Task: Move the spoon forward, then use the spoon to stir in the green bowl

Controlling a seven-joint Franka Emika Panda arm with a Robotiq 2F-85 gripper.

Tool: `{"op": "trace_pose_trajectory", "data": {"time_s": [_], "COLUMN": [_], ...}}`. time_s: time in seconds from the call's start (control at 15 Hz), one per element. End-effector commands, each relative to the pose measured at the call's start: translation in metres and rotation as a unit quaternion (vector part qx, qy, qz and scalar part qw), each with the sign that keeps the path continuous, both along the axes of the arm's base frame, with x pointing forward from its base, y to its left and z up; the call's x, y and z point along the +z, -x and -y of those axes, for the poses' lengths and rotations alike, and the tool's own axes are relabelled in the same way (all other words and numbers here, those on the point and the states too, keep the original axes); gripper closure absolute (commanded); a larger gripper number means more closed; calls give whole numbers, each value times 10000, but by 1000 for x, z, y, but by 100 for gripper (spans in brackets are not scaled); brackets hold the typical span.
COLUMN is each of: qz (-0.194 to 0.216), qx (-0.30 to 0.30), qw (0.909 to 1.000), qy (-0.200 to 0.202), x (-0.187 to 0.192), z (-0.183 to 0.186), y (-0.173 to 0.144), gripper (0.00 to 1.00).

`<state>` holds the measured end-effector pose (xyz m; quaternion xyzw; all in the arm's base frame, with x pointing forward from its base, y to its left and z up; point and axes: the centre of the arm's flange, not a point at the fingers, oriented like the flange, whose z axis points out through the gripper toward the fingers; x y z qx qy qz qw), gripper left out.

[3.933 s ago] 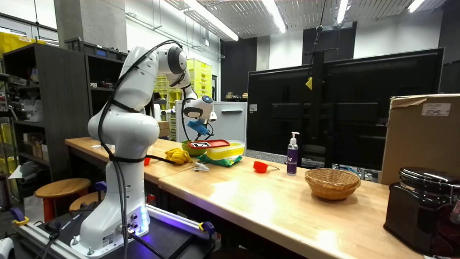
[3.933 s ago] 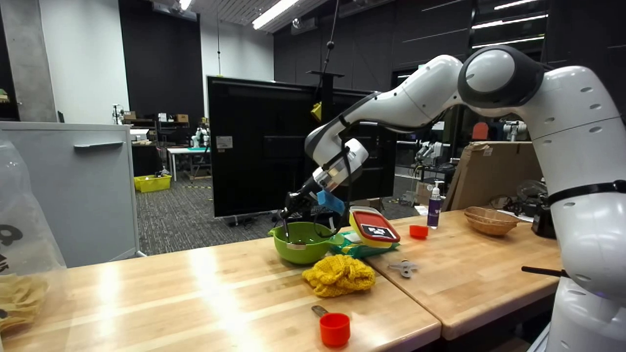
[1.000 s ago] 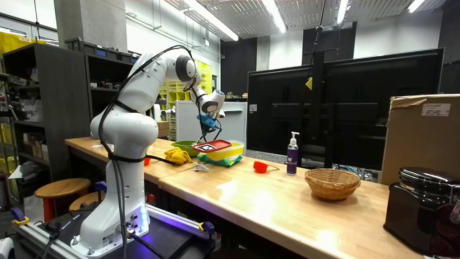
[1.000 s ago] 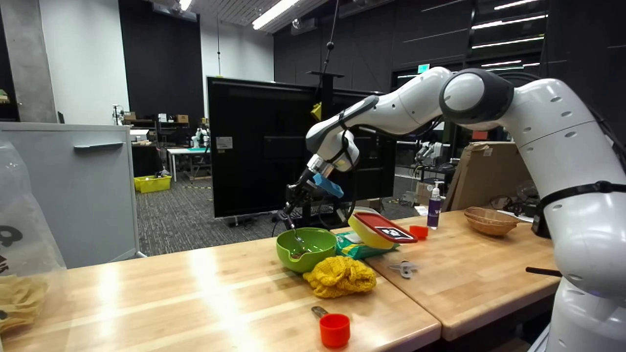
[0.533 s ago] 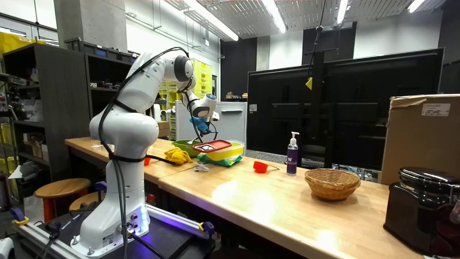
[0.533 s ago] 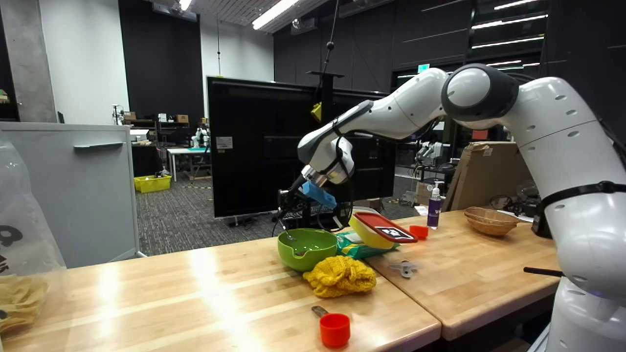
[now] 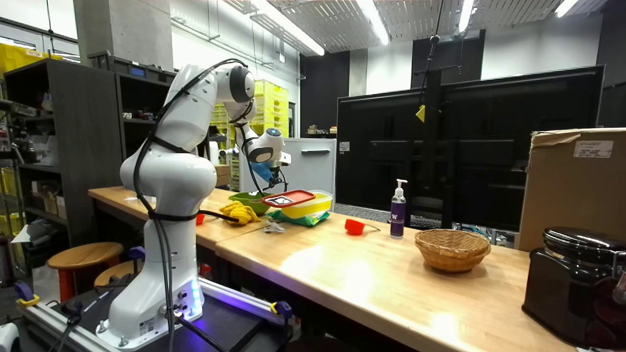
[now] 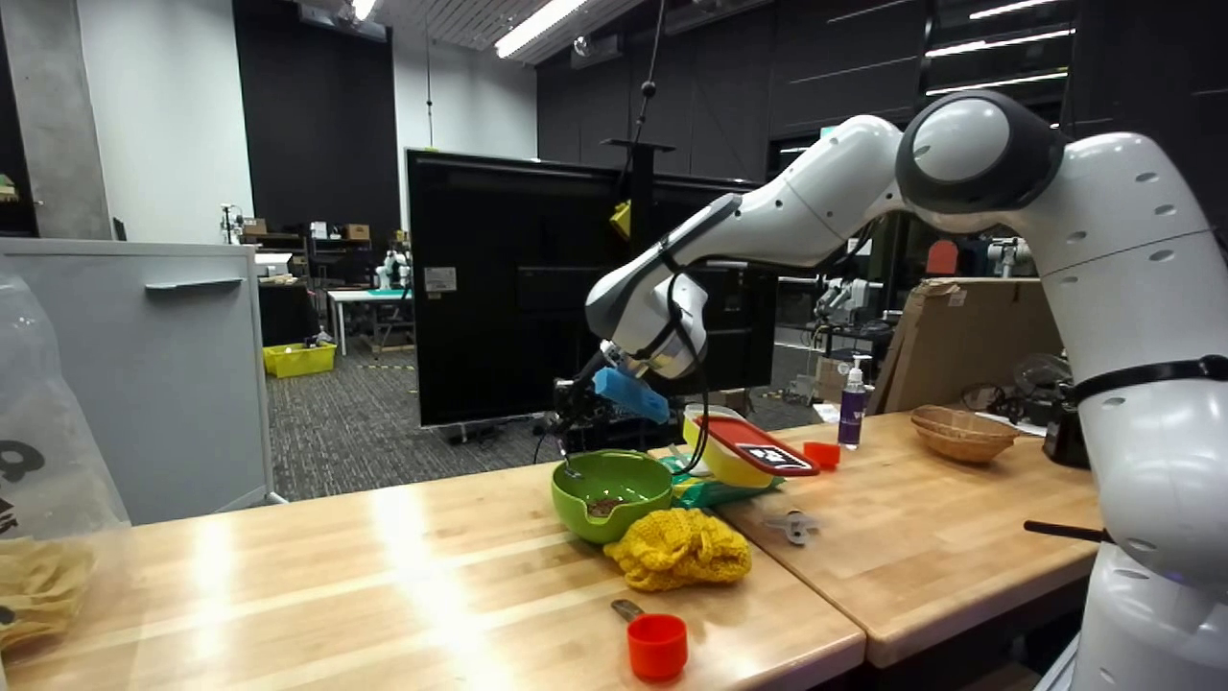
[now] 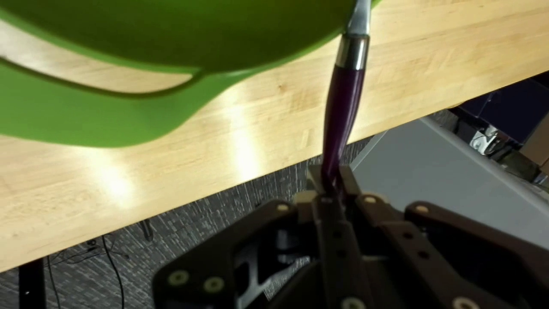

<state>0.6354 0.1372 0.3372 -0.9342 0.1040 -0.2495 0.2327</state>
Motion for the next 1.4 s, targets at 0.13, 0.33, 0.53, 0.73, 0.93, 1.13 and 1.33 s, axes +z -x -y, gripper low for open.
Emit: {"op": "trace_pose_trajectory", "data": {"time_s": [0.13,0.33,0.53,0.73,0.93,1.13,1.33], "qz": [-189,-383,-476,-390,-283,-45,96], "qx": [-1,237,340,199,-225,-663,-1027], "qw": [9994,9964,9933,9943,9953,9943,9909], "qy": [305,717,999,973,901,830,865], "x": [30,50,69,78,75,67,57], "z": [5,8,9,4,0,-8,-12], "y": [26,19,12,13,26,34,49], "gripper": [99,99,99,99,99,99,99]}}
